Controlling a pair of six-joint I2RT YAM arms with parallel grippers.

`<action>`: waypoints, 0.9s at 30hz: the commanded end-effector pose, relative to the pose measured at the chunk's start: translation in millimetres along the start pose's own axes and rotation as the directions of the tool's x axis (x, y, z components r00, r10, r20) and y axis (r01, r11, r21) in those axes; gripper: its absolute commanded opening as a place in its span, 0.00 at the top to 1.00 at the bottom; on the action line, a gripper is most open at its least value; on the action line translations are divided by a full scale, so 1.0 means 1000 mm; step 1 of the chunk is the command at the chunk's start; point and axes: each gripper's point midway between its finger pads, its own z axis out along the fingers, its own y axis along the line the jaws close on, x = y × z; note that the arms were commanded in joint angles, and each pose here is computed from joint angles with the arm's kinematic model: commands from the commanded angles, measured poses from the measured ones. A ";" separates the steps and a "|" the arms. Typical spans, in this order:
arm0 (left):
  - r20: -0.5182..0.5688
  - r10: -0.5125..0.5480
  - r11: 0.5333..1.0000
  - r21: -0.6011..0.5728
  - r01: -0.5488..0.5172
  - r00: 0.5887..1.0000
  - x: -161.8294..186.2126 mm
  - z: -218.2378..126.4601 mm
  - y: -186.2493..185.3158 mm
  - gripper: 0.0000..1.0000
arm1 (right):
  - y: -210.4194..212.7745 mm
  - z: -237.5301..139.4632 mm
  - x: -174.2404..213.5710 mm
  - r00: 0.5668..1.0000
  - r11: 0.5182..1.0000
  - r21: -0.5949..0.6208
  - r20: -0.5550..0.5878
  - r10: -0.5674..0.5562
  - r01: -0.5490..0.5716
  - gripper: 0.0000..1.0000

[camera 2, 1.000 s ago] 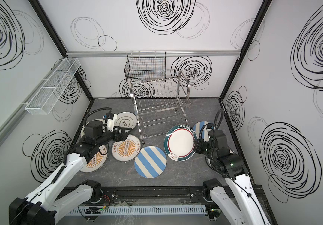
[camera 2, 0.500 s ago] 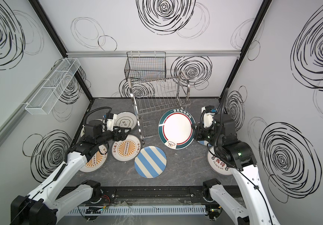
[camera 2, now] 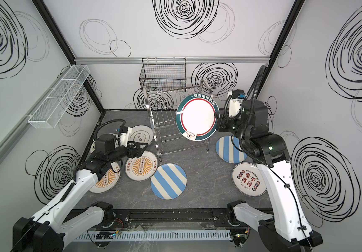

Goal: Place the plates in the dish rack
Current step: 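Lift the green-rimmed plate upright and carry it toward the dish rack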

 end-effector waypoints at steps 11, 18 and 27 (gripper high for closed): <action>0.023 0.067 0.989 0.133 -0.069 0.997 0.000 -0.001 -0.031 0.04 | 0.005 0.041 -0.128 0.917 0.936 0.341 0.341 -0.207 0.084 1.00; 0.026 0.074 0.983 0.168 -0.077 0.997 0.001 -0.004 -0.037 0.04 | 0.028 0.060 -0.138 0.856 0.789 0.594 0.317 -0.409 0.157 1.00; 0.040 0.074 0.984 0.160 -0.080 0.996 0.000 -0.006 -0.036 0.04 | 0.025 0.083 -0.128 0.830 0.725 0.662 0.287 -0.479 0.190 1.00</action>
